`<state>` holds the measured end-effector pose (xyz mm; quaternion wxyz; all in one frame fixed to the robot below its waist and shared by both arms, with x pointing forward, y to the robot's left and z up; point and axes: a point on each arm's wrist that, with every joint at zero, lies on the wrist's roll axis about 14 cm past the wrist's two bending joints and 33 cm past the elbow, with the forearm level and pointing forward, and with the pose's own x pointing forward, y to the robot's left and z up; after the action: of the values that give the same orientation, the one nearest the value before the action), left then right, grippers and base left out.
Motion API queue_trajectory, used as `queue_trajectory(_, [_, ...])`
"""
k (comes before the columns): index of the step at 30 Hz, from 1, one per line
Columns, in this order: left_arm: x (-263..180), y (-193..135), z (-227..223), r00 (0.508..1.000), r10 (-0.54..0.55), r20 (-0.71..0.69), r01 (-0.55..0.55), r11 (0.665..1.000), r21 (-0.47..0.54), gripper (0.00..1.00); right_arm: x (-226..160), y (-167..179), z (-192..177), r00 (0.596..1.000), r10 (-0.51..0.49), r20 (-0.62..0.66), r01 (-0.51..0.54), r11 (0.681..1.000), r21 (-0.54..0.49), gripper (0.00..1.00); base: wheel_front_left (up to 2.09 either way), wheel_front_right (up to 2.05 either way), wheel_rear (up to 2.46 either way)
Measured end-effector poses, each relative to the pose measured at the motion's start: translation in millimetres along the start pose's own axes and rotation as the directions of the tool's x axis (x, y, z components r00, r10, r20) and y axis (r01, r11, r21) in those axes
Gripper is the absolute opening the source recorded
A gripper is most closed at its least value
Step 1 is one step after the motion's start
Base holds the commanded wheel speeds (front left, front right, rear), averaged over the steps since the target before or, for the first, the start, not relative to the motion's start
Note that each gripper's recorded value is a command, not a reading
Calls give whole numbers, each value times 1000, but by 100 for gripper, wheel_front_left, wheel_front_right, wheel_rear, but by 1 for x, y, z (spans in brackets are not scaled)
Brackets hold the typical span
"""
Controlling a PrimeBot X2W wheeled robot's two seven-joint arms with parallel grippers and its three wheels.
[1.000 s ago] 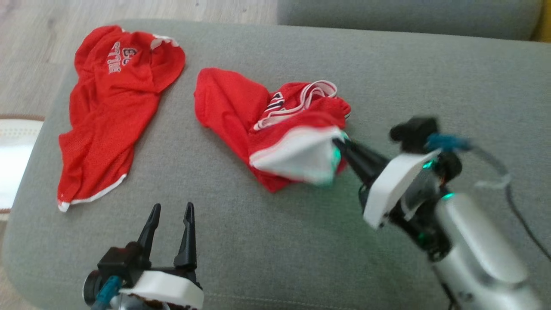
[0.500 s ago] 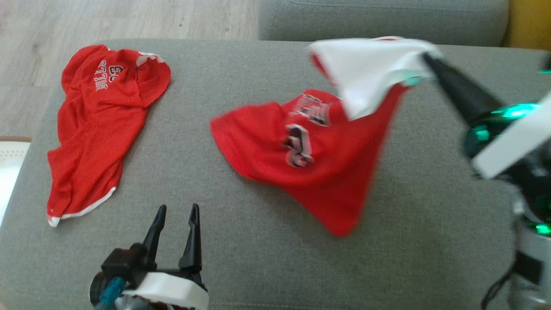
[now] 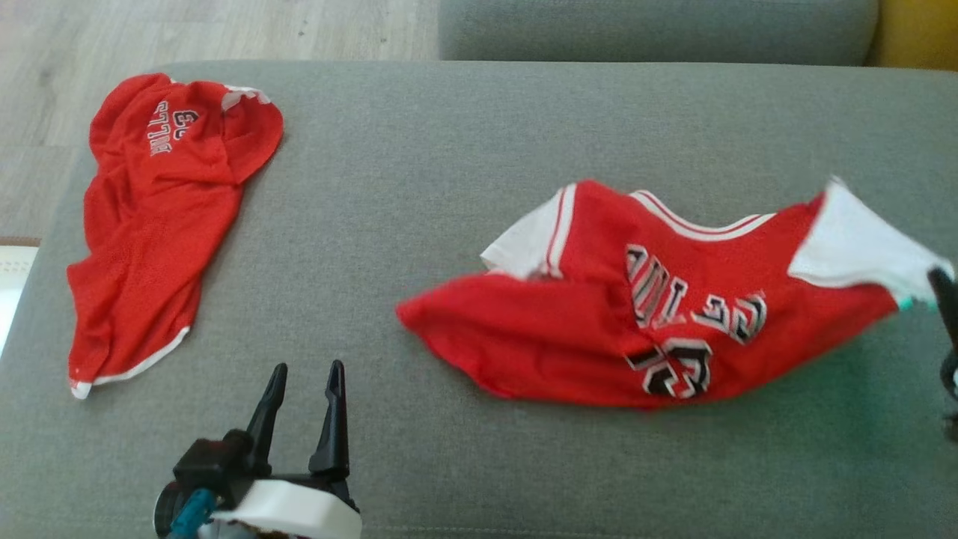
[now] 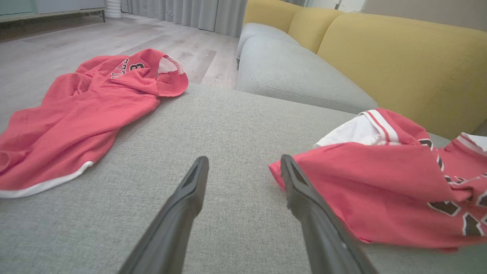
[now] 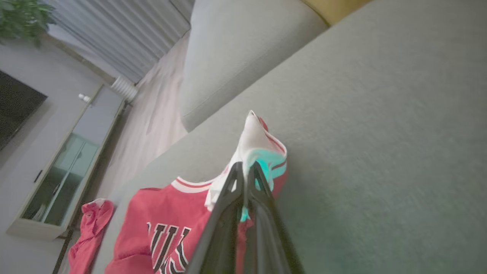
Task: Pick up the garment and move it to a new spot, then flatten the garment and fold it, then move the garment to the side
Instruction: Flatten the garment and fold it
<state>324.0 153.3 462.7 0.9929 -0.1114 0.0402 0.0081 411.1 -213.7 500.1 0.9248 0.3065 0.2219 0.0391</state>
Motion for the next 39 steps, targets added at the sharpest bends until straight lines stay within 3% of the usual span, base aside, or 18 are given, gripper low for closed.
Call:
queue_trajectory(7, [3, -3, -3, 1000, -12, -10, 12, 1000, 0, 100, -5, -54, -38, 991, -131, -29, 134, 984, 121, 0, 0, 0, 0])
queue_trajectory(13, [6, -6, -5, 1000, -24, -18, 24, 1000, 1, 100, -13, -88, -50, 972, -234, 0, 231, 958, 168, 0, 0, 0, 0])
queue_trajectory(14, [6, -7, -5, 1000, -25, -17, 25, 1000, 1, 100, -14, -90, -49, 968, -252, 13, 248, 958, 141, 15, 0, 0, 0])
queue_trajectory(15, [6, -7, -5, 999, -27, -17, 27, 1000, 1, 100, -14, -91, -48, 963, -267, 25, 263, 959, 101, 36, 0, 0, 0])
queue_trajectory(16, [6, -8, -5, 999, -28, -17, 28, 1000, 3, 100, -14, -88, -48, 962, -270, 32, 268, 962, 58, 72, 0, 0, 0])
queue_trajectory(17, [6, -8, -5, 999, -30, -17, 30, 1000, 7, 100, -14, -85, -47, 961, -272, 41, 273, 962, -5, 100, 0, 0, 0])
queue_trajectory(21, [7, -9, -4, 999, -36, -15, 36, 999, 11, 100, -22, -71, -50, 956, -283, 75, 293, 919, -263, 100, 0, 0, 0])
queue_trajectory(24, [6, -9, -2, 999, -37, -8, 37, 999, 17, 100, -27, -58, -46, 959, -257, 121, 284, 882, -377, 100, 0, 0, 0])
queue_trajectory(29, [5, -7, 1, 999, -34, 3, 34, 999, 18, 100, -22, -6, -46, 982, -88, 165, 163, 834, -527, 100, 0, 0, 0])
queue_trajectory(34, [5, -5, -1, 1000, -26, -2, 26, 999, 18, 100, -9, 36, -84, 999, 36, 7, -24, 785, -619, 100, 0, 0, 0])
queue_trajectory(39, [4, -5, -5, 1000, -23, -16, 24, 1000, 15, 100, 16, 77, -118, 969, 118, -217, -238, 689, -684, 100, 0, 0, 0])
